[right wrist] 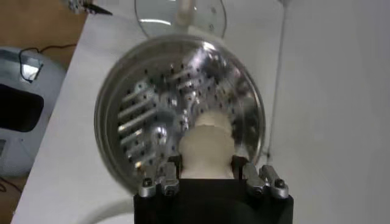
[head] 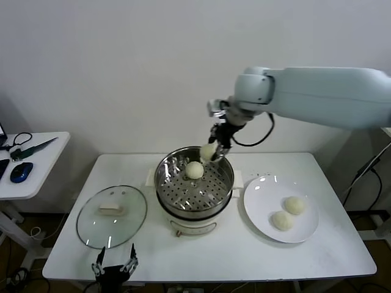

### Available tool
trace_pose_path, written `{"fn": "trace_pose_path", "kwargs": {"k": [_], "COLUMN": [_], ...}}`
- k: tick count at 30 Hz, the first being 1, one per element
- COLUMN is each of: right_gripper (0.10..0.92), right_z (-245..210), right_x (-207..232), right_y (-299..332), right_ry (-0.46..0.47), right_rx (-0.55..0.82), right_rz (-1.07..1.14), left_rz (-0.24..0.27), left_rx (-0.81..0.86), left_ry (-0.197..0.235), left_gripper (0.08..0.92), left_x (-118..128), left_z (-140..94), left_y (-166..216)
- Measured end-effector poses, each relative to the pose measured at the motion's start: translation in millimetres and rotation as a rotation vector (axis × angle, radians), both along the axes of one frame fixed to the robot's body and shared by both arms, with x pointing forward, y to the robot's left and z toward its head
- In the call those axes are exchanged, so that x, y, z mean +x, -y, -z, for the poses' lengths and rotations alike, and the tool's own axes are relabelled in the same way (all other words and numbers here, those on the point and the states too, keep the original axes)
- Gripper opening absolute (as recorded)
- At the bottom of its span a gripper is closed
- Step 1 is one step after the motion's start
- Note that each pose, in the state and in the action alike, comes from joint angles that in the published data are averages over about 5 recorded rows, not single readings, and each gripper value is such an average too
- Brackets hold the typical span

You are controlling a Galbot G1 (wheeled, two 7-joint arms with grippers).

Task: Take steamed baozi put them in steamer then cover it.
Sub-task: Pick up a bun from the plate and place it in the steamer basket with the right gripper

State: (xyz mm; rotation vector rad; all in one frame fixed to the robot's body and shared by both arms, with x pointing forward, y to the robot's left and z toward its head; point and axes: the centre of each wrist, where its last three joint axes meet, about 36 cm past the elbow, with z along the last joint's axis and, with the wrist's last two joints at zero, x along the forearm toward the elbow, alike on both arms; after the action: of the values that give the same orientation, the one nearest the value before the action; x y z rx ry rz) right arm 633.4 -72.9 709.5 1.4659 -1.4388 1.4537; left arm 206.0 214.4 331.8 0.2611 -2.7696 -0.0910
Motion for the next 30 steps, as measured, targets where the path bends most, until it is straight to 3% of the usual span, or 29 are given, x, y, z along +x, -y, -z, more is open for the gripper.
{"fn": "trace_pose_path", "kwargs": {"k": [10,23,30], "right_gripper": [0.551,0.555,0.703], "right_z": [65,115,122], "right_x": [-3,8,9], "right_y": [-65,-97,-100], "right_ry": [-0.001,0.028,0.024], "right_rx": [-0.042,-0.056,-0.047], "right_rz": [-0.032,-0.005,0.01], "left_rz": [-0.003,-0.005,-0.005], "left_rx": [0.001,0.003,0.0], "left_ry": [0.0,0.001,0.001], "left_gripper": [0.823,0.823,0.823], "left_x": [-1,-3,-4], "left_z": [0,0,-1], "left_y": [0,0,1]}}
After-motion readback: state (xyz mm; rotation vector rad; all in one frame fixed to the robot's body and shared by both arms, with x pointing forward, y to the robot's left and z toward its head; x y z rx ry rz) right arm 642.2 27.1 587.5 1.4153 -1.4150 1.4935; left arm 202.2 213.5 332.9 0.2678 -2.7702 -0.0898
